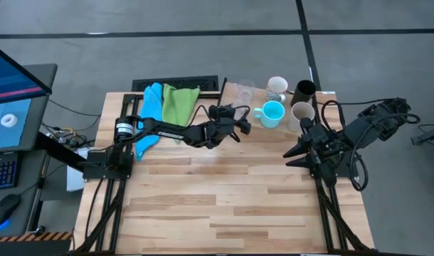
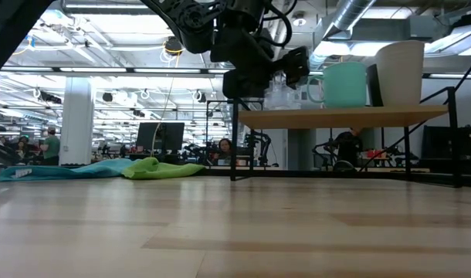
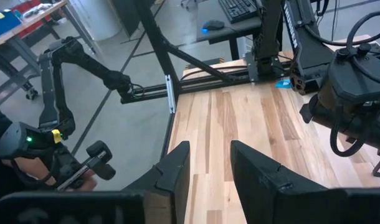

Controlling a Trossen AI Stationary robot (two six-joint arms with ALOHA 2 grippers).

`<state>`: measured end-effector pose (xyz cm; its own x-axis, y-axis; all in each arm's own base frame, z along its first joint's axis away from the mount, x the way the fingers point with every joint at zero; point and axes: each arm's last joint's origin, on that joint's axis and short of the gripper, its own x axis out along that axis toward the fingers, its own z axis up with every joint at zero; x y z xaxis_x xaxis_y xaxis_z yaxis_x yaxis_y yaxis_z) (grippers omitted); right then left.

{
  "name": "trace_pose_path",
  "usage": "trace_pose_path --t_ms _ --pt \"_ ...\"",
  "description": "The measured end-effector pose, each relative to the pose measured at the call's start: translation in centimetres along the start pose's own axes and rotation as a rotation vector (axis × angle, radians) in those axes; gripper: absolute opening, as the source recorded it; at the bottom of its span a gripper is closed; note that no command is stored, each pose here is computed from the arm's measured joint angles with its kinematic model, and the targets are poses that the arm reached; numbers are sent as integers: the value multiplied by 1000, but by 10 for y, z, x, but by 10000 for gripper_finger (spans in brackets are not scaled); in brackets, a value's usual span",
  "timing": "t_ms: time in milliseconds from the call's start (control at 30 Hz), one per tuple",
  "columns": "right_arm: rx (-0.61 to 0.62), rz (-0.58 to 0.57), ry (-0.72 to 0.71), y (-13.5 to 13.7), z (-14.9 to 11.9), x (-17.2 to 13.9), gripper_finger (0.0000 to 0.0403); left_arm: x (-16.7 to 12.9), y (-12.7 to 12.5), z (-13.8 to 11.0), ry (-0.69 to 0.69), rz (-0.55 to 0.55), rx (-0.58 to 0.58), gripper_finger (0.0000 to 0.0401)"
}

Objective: Stack small to large cups/mugs on shelf
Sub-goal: Put the transparent mug on the shelf

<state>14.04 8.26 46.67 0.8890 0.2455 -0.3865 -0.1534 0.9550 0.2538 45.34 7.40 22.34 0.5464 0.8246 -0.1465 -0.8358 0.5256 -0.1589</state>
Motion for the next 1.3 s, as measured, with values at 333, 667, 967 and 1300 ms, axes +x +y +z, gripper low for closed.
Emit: trace_pose_path --t_ms 333,667,967,1300 --pt "-1 29 12 1 0 0 136 0 -1 0 5 -31 30 319" --pt "-1 51 22 1 -1 0 136 0 0 1 2 -28 33 364" --pt "-11 66 28 2 -1 0 136 0 0 0 2 -23 75 377" --pt "-11 72 31 2 -1 0 136 1 -2 6 -32 -20 119 378"
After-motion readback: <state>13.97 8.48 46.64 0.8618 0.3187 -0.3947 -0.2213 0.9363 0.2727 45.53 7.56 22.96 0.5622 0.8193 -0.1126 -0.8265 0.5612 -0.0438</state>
